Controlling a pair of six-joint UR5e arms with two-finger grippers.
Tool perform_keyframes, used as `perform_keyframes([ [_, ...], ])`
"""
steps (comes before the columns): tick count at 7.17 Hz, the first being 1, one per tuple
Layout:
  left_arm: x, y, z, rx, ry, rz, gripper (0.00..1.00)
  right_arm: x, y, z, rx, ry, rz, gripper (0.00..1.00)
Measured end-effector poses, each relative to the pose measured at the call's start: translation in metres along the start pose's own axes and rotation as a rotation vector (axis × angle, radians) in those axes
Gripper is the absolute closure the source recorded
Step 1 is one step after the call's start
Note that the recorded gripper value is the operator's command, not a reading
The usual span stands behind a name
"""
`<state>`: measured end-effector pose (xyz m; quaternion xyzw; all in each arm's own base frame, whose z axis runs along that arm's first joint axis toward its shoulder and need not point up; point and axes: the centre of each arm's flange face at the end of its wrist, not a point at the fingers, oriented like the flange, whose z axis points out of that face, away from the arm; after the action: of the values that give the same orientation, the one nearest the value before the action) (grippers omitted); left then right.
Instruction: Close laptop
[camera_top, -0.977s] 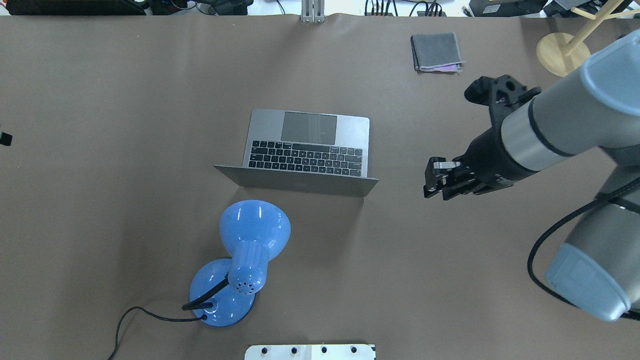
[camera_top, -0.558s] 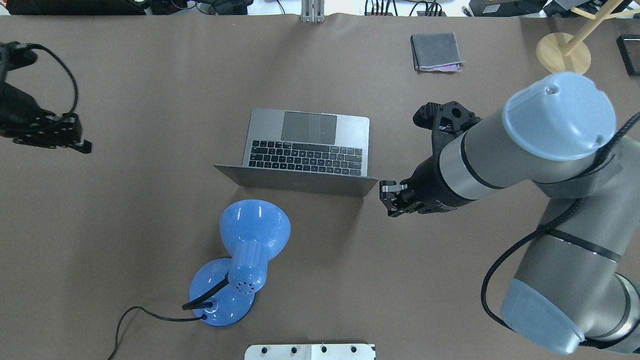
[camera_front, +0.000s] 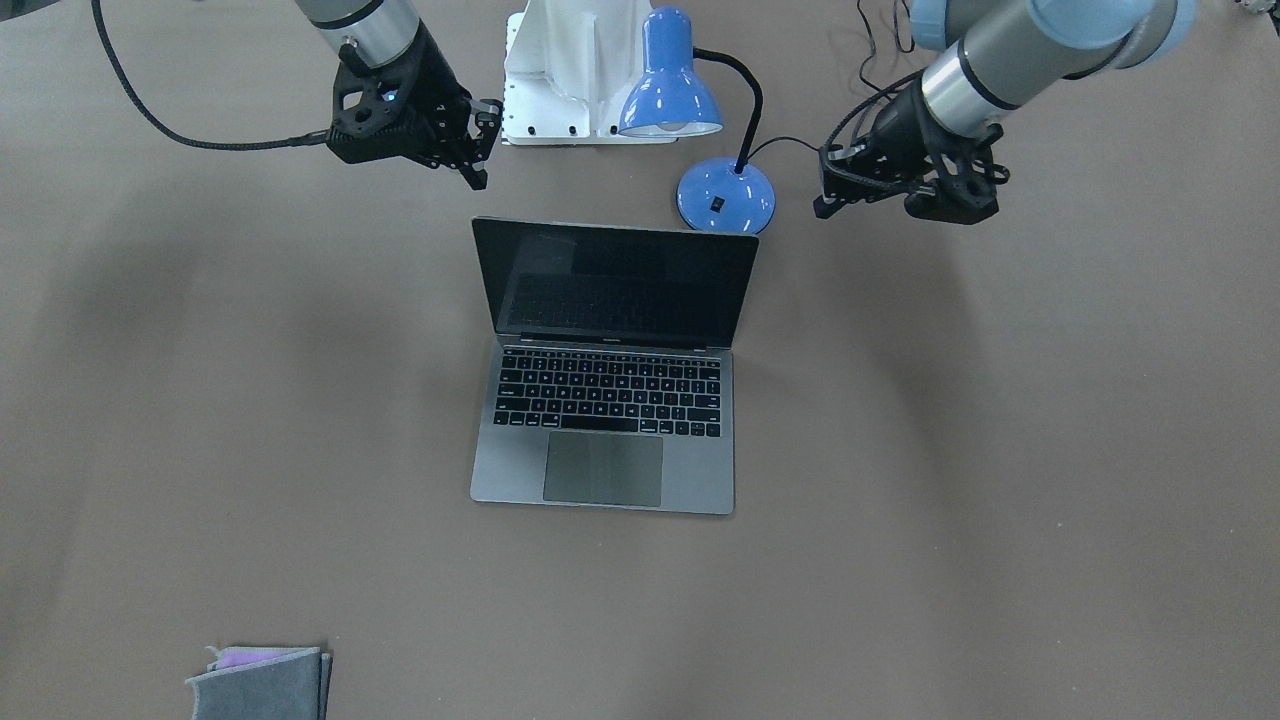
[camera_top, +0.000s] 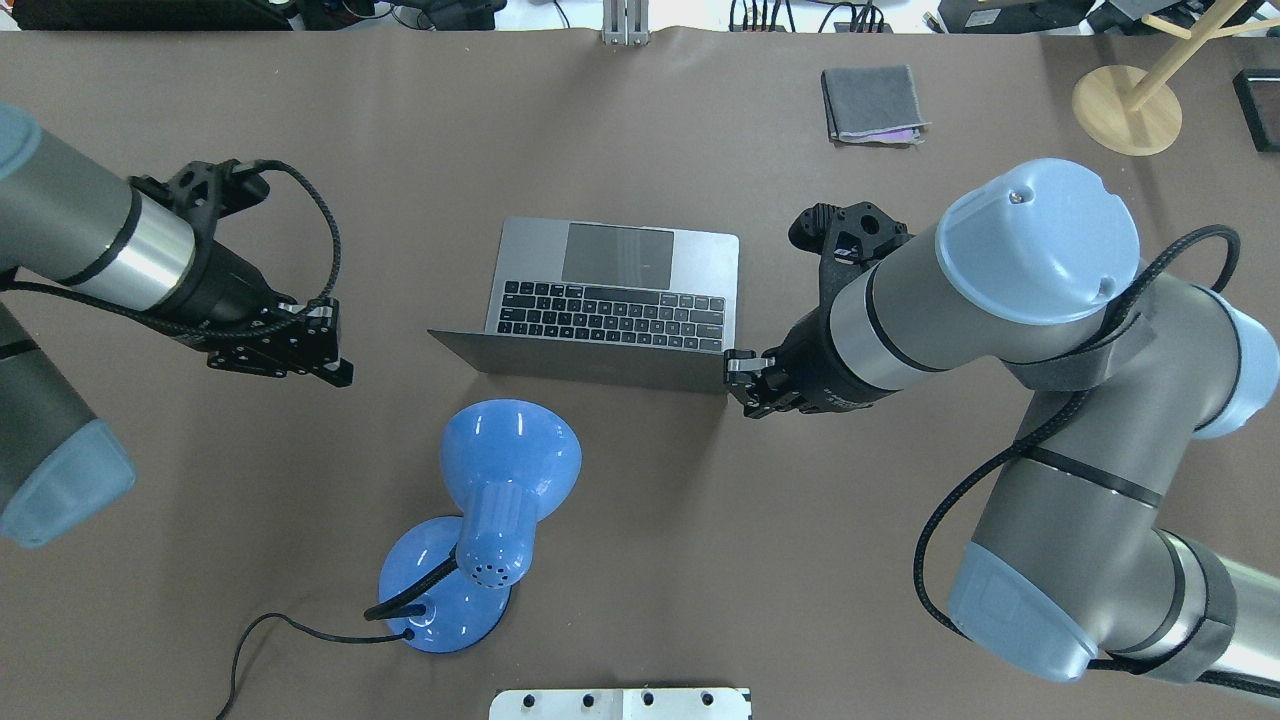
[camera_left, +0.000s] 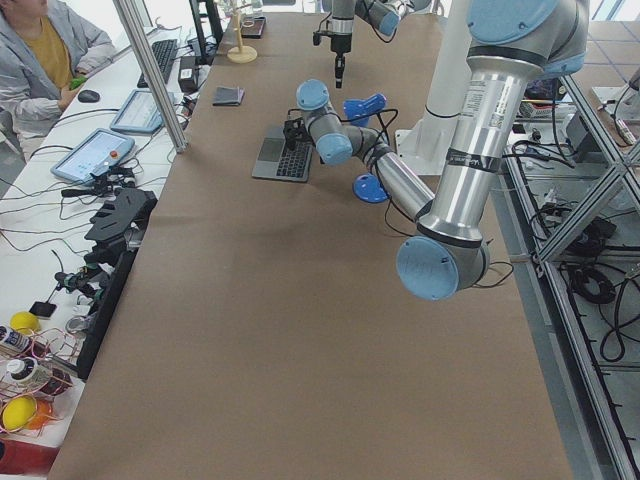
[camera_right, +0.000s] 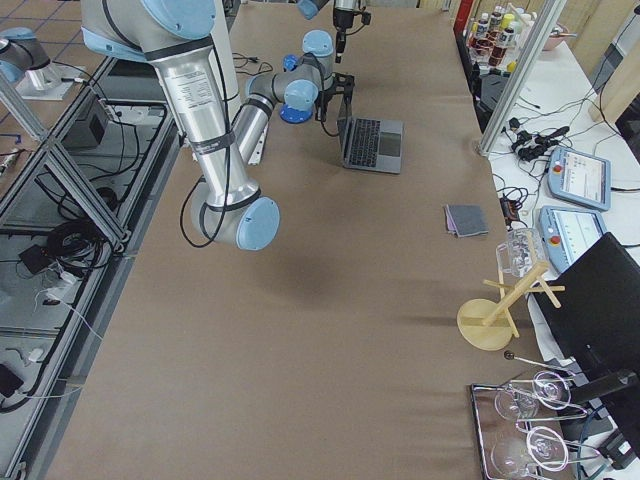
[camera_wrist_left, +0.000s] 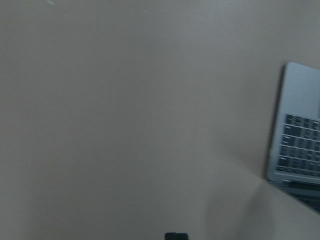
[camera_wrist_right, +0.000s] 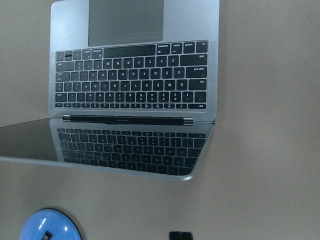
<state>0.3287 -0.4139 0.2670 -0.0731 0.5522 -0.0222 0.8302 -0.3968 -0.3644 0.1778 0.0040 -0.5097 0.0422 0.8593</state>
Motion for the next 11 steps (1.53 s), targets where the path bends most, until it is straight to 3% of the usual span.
perform_keyframes([
  [3,0.052,0.022,0.038,-0.028,-0.002,0.002,1.0,-0.005,-0.012,0.006,0.01,0.007,0.037,1.0],
  [6,0.086,0.017,0.051,-0.031,-0.022,-0.013,1.0,-0.007,-0.029,0.01,0.029,0.006,0.052,1.0],
  [11,0.1,-0.019,0.066,0.069,-0.06,0.043,1.0,-0.018,-0.09,0.021,0.083,0.022,0.102,1.0],
])
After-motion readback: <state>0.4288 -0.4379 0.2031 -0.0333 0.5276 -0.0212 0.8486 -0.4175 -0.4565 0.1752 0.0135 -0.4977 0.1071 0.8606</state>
